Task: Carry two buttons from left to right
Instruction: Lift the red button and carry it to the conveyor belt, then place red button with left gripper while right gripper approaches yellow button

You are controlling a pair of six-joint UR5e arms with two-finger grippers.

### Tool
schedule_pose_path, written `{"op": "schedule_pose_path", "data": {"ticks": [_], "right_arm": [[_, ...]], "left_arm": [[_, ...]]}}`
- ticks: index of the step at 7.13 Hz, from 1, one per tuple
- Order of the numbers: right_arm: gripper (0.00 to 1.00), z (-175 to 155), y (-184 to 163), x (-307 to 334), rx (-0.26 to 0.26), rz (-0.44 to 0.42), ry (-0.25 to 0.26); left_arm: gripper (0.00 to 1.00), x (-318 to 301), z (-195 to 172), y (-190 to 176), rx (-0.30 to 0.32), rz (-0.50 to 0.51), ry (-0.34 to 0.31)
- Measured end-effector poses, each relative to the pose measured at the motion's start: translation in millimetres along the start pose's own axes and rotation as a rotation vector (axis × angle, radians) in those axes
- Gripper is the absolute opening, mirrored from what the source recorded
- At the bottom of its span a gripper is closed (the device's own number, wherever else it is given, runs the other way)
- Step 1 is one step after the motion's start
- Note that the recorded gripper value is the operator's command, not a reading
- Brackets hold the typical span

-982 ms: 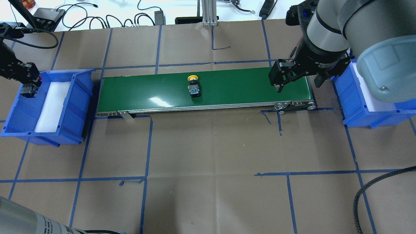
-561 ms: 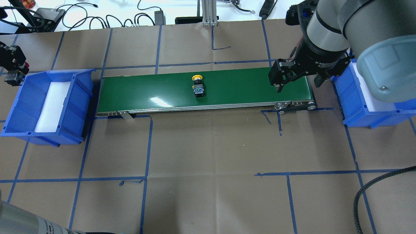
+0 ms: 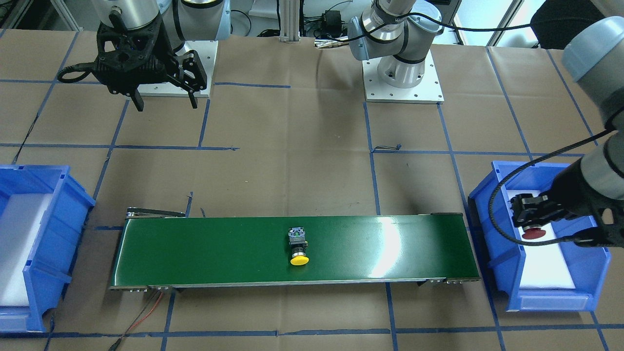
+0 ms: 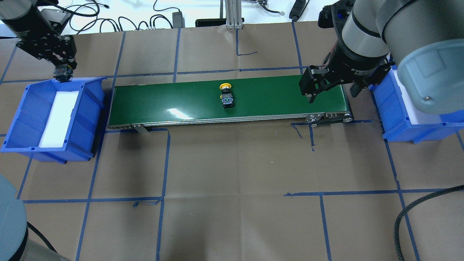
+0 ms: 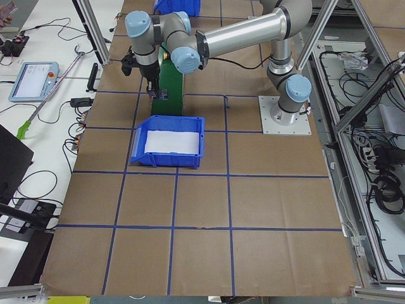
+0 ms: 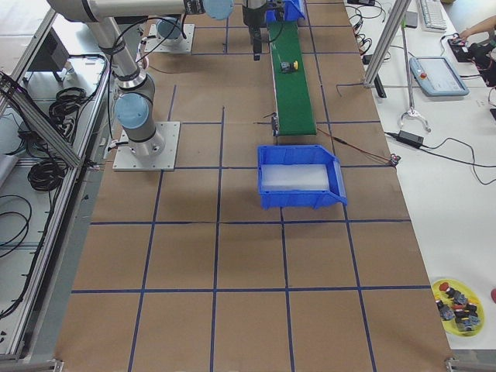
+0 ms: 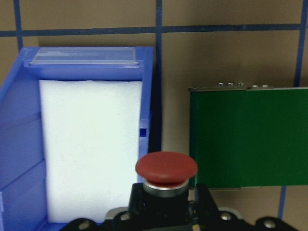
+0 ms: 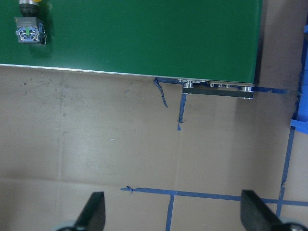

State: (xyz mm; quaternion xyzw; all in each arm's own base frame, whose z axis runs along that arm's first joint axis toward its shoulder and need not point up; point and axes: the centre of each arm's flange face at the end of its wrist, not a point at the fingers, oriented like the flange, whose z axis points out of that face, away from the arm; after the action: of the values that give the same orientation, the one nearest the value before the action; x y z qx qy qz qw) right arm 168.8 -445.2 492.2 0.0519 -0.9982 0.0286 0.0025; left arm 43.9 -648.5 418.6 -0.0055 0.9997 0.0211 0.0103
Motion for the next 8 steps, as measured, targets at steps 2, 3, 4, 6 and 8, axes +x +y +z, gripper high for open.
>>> {"op": "schedule_pose_path", "data": {"ticks": [2, 3, 4, 6, 8], "right_arm": [[1.0, 0.5, 0.1, 0.0, -0.001, 0.0, 0.0], [1.0, 0.7, 0.0, -0.1, -0.002, 0.0, 0.0], [1.0, 1.1, -0.1, 0.0, -0.002, 0.0, 0.0], [1.0, 2.0, 0.0, 0.7, -0.006, -0.002, 0.007], [1.0, 9.0, 1.4, 0.4, -0.019, -0.004, 0.008]], "left_arm": [[0.0, 41.3, 14.4, -4.1, -0.022, -0.011, 0.006], [0.0, 54.4, 23.3, -5.9, -0.036, -0.017, 0.009], [0.0, 66.5, 36.4, -8.7, -0.057, -0.025, 0.012], [0.0, 82.1, 70.7, -15.1, -0.086, -0.022, 0.015], [0.0, 86.1, 100.2, -15.4, -0.078, -0.01, 0.016]]}}
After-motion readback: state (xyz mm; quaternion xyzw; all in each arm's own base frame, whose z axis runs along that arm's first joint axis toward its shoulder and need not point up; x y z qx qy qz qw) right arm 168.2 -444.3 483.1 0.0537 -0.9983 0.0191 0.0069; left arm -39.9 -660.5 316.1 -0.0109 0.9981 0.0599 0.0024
